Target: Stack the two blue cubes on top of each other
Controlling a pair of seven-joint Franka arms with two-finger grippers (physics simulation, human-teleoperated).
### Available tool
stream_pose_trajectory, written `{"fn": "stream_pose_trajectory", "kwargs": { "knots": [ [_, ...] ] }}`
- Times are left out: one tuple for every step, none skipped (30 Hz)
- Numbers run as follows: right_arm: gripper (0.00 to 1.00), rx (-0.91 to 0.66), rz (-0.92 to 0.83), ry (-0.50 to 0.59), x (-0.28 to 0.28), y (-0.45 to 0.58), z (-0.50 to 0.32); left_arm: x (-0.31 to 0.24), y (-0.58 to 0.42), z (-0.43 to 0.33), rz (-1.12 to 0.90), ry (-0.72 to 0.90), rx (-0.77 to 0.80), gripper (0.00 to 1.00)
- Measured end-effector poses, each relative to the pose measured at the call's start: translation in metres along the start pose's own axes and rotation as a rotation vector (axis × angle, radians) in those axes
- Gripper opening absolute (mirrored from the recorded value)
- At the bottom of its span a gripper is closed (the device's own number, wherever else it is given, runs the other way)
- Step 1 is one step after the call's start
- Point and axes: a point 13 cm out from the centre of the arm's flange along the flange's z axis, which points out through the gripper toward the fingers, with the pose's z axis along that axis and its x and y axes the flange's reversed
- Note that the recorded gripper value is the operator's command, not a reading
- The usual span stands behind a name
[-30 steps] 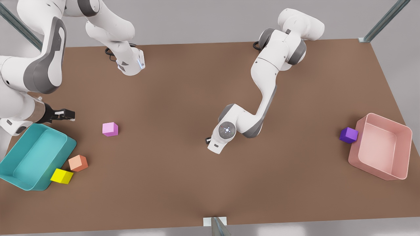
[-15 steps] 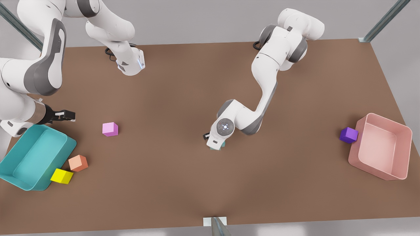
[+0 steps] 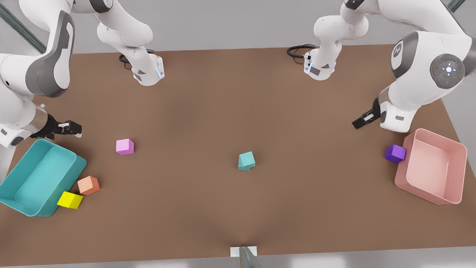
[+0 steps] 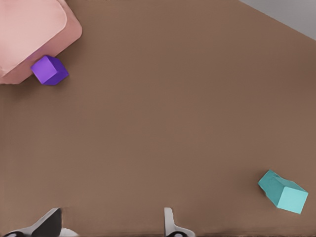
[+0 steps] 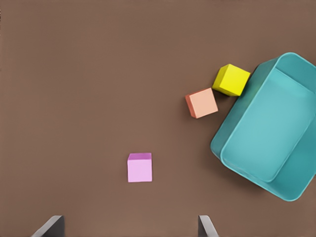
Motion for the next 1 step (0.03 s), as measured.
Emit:
{"fn": "stream_pose_trajectory", "kwargs": {
  "knots": [
    [1.0, 0.002, -0.001, -0.01, -0.0019, -0.0001, -0.0014, 0.0071, 0.0039, -0.0018, 0.038, 0.006, -0.017, 1.0]
  ]
}}
